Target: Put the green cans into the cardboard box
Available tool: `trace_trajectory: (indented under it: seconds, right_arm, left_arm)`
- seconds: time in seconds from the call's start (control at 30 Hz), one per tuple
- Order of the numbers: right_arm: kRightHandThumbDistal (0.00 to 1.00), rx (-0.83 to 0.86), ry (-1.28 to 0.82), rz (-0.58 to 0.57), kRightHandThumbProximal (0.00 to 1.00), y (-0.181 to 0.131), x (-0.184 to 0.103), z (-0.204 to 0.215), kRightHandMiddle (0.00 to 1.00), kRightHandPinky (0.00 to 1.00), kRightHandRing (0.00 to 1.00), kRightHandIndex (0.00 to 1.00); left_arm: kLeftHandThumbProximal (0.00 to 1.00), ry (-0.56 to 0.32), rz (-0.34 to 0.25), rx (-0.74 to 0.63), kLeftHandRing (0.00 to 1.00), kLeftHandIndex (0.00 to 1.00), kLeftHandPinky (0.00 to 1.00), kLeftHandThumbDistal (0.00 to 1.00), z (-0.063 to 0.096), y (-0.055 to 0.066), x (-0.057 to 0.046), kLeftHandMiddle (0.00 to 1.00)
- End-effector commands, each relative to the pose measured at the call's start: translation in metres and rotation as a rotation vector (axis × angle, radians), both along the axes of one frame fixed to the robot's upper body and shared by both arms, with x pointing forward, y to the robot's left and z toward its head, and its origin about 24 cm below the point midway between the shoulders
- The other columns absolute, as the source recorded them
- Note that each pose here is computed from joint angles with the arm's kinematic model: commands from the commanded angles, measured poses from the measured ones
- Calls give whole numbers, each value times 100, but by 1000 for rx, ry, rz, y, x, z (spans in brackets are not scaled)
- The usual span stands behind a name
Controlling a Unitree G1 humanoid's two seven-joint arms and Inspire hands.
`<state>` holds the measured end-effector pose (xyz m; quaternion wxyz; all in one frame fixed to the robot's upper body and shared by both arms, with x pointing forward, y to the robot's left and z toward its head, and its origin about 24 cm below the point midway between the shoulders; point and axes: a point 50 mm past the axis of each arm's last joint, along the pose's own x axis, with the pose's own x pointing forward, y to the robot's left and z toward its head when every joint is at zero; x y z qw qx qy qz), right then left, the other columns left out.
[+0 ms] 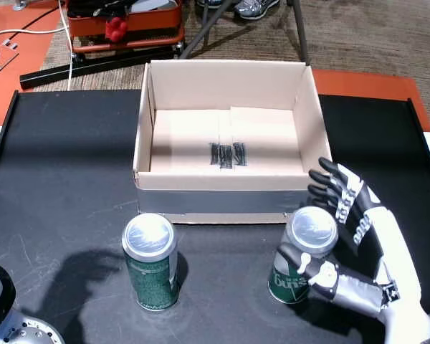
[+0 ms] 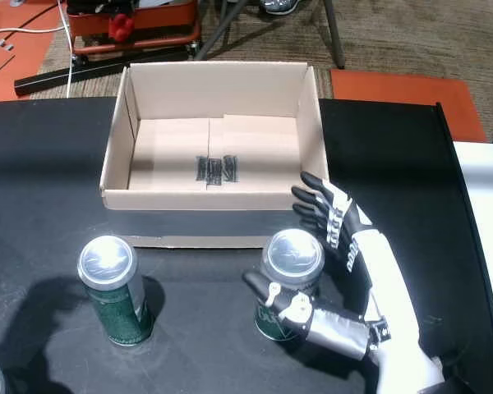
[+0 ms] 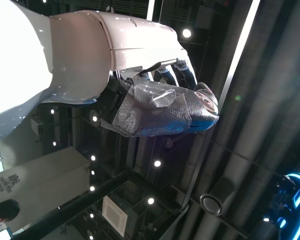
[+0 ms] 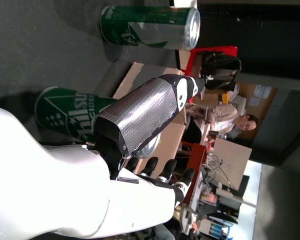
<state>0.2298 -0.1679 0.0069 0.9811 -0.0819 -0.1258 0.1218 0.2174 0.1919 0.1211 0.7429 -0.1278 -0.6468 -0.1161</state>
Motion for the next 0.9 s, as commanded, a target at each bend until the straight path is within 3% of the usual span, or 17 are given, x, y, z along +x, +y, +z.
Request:
trace_trajectory:
  seconds: [0.0,0.23,0.53,0.87]
  right_arm:
    - [100,-8,5,-2,29,0,1,-2,84,90,86,83]
    - [100,-10,49,23,32,1,7,-5,86,91,89,85]
    - [100,-33,85,64,28,5,8,-11,87,92,89,87]
    - [99,-24,125,101,22,9,9,-20,86,92,88,83]
  left_arm:
    - [80,77,-12,-96,82,65,84,7,-21,-17,-9,72]
    - [82,79,12,-87,83,65,85,9,-22,-17,-9,73]
    - [86,75,25,-96,83,64,85,8,-21,-18,-9,72]
    - [79,71,0,-105,83,65,84,6,-20,-18,-10,73]
